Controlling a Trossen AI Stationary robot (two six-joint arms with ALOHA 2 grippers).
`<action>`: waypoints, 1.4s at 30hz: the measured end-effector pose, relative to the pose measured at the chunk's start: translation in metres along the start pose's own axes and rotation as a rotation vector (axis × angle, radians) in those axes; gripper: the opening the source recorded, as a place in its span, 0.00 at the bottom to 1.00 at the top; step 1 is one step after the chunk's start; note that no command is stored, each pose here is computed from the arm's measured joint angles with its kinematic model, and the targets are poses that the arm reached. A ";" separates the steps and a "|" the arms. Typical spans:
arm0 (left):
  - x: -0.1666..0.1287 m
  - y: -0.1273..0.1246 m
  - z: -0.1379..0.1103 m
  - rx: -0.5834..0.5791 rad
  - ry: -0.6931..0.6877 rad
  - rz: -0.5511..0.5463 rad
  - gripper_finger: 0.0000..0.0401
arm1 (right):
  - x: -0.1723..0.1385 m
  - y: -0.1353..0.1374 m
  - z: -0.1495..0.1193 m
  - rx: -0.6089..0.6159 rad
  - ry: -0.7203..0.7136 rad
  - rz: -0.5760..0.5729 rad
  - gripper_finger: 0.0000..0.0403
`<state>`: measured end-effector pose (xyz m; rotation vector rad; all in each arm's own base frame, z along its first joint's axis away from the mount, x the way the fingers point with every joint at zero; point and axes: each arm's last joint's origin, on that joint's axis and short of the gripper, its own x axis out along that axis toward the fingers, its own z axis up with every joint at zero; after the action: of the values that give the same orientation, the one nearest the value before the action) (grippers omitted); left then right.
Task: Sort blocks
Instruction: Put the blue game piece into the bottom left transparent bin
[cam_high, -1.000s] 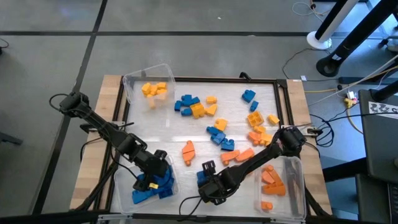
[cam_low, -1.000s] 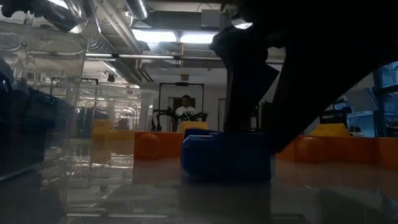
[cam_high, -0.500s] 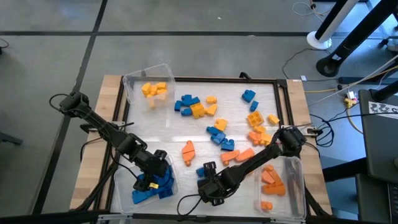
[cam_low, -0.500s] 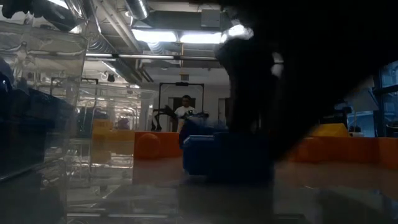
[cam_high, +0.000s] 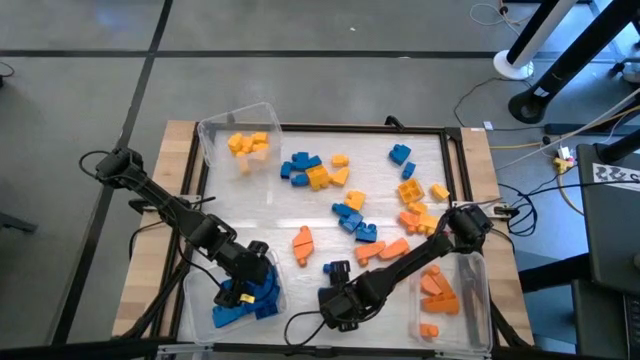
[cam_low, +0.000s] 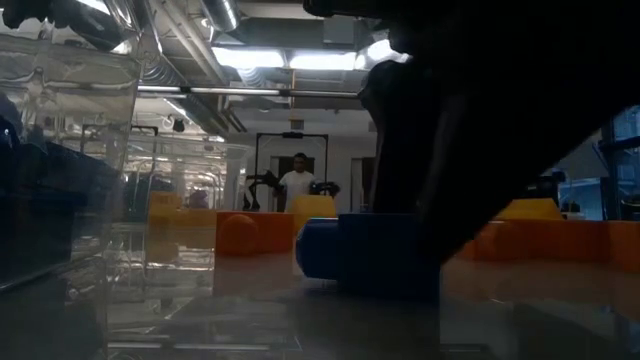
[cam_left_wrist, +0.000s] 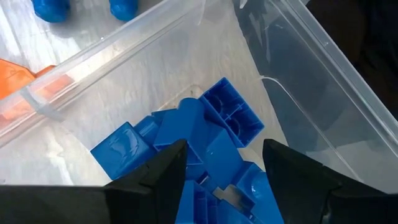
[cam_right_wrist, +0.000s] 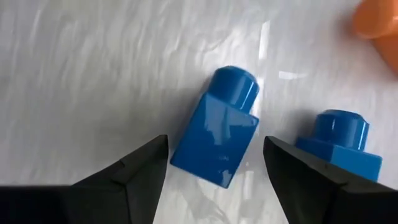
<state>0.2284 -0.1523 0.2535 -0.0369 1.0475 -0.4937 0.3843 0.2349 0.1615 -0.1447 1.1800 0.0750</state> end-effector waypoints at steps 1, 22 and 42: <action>0.000 0.000 0.000 0.000 0.000 0.000 0.49 | 0.000 0.000 0.000 0.019 -0.003 0.001 0.66; 0.000 0.000 0.000 -0.013 0.003 -0.003 0.49 | 0.020 0.005 0.003 0.182 -0.050 -0.002 0.59; -0.089 -0.007 -0.012 0.033 -0.286 -0.048 0.49 | -0.037 0.001 0.056 -0.036 -0.262 -0.184 0.33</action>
<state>0.1799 -0.1197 0.3222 -0.1007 0.7590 -0.5325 0.4213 0.2452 0.2162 -0.2662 0.9004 -0.0462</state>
